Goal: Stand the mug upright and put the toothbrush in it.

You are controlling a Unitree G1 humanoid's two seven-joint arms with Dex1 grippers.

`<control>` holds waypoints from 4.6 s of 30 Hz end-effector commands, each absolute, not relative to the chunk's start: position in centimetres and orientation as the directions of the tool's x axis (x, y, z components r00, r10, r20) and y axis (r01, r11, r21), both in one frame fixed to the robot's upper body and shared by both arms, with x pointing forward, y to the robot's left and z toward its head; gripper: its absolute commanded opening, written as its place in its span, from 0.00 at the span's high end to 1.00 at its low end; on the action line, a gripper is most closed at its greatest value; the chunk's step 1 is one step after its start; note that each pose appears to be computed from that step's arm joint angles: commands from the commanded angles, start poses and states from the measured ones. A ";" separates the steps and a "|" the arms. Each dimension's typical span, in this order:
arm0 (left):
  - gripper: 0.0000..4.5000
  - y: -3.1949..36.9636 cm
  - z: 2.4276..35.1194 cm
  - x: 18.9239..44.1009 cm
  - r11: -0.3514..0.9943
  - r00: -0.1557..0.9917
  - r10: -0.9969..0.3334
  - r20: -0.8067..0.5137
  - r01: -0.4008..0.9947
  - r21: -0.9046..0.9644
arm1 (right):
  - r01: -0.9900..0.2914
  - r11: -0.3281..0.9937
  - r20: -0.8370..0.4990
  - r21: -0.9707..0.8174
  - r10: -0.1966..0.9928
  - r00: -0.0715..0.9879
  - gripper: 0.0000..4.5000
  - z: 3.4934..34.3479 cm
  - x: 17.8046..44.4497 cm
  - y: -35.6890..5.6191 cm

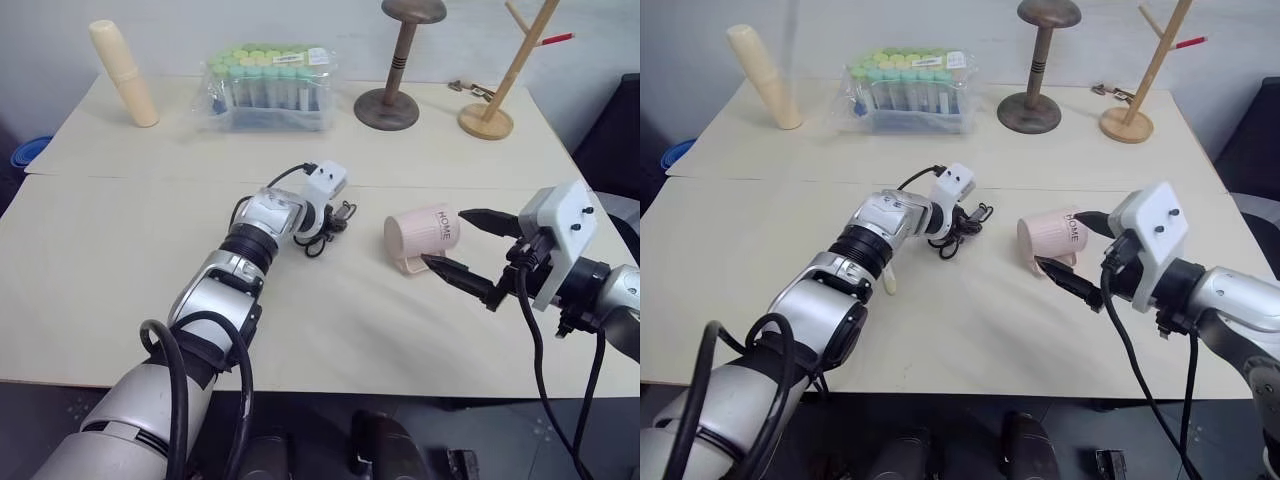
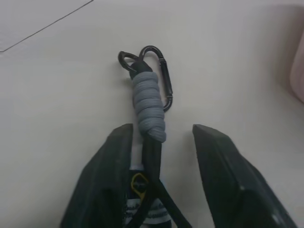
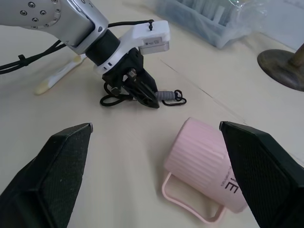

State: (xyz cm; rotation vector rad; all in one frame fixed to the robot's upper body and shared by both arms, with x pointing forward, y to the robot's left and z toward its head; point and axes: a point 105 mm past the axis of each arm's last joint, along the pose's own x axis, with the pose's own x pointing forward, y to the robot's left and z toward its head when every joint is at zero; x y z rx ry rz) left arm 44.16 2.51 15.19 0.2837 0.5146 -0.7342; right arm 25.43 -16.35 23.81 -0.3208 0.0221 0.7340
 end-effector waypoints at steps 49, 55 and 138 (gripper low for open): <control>0.05 18.3 28.8 22.4 0.391 0.392 -0.844 -0.367 0.917 0.079 | -0.811 0.444 -0.475 -0.380 0.659 0.583 0.00 18.8 31.0 -18.4; 0.05 14.9 25.3 23.0 0.187 0.223 -0.839 -0.496 0.975 0.122 | -0.748 0.618 -0.384 -0.241 0.647 0.658 0.00 20.2 31.6 -18.8; 0.04 11.2 27.1 25.5 -0.031 0.098 -0.881 -0.464 0.964 0.263 | 0.416 0.566 -0.609 0.712 0.203 0.766 0.51 12.0 36.5 -15.2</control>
